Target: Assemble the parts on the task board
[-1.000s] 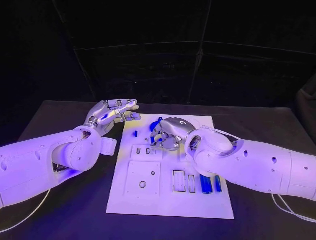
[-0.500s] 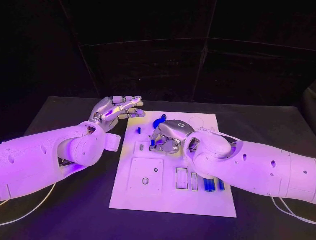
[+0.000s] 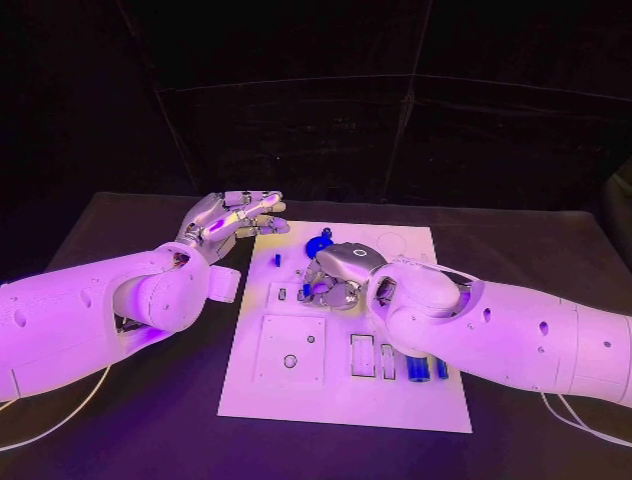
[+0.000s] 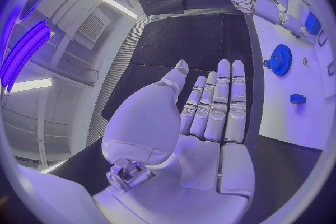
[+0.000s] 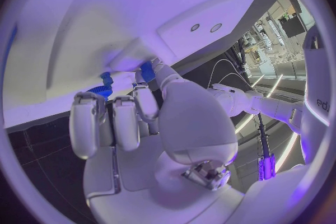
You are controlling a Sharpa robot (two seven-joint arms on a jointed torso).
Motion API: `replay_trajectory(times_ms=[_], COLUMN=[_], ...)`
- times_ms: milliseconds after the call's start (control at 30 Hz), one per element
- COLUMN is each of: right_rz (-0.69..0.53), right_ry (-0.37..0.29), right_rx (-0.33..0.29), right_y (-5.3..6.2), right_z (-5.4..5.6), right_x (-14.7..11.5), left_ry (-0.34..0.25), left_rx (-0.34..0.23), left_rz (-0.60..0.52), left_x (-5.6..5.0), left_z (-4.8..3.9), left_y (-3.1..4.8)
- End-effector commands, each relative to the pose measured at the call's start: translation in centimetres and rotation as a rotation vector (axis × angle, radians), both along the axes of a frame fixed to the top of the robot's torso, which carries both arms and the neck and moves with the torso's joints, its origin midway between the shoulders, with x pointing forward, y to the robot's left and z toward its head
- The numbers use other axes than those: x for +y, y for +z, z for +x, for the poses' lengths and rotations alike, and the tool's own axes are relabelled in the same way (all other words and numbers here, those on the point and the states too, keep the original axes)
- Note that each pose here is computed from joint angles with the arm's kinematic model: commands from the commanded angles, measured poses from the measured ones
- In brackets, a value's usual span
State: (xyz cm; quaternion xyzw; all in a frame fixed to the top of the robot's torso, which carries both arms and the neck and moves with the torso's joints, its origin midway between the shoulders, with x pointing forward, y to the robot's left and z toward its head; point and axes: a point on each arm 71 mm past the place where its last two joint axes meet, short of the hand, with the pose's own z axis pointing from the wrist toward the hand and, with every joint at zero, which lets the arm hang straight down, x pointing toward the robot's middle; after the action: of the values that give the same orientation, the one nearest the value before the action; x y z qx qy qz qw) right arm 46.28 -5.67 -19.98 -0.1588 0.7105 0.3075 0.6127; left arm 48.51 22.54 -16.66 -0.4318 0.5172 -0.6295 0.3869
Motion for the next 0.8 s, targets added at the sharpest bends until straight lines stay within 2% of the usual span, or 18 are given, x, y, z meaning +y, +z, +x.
replay_trajectory(times_ms=[33, 233, 800], right_rz=[-0.046, -0.064, -0.109], right_ry=[0.000, -0.002, 0.013], right_rx=[-0.001, -0.031, -0.038], right_y=[-0.28, -0.28, -0.41], right_z=[0.05, 0.07, -0.20], right_x=[-0.07, -0.33, -0.37], left_ry=[-0.015, -0.015, -0.017], left_rx=[-0.004, -0.001, 0.002], left_rz=[-0.011, -0.009, -0.009], left_x=[-0.15, -0.04, -0.02], left_z=[-0.01, 0.00, 0.03], left_y=[0.15, 0.13, 0.09])
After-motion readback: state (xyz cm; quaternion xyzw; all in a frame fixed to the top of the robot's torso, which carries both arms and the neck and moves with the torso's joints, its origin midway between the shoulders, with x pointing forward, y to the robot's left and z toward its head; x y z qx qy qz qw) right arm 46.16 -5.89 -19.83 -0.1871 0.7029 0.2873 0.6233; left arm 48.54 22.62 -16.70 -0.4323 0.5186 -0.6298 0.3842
